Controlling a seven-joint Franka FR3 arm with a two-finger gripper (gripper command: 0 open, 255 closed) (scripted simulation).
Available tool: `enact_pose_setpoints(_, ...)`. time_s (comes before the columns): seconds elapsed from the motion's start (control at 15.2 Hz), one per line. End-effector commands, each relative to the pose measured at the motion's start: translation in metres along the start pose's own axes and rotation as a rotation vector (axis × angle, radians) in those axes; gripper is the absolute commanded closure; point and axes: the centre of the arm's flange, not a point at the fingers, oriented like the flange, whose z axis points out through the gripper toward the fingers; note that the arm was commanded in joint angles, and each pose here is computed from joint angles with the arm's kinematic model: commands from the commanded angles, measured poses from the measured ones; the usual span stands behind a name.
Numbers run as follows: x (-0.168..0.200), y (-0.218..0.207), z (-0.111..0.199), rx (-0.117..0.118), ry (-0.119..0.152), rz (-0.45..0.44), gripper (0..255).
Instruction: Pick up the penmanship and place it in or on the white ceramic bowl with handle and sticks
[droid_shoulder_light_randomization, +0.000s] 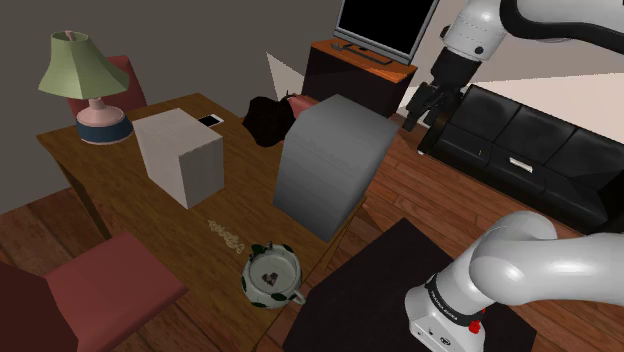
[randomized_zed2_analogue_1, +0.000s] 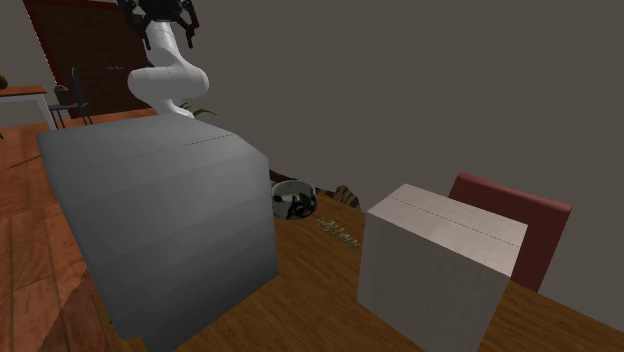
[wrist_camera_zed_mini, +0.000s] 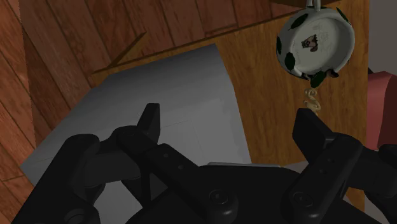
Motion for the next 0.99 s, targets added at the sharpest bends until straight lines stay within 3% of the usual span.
enact_pose_setpoints(0.0, 0.000, 0.000, 0.000, 0.000, 0.000, 0.000, 0)
enact_pose_setpoints(0.92, 0.061, -0.098, 0.144, -0.011, 0.018, -0.011, 0)
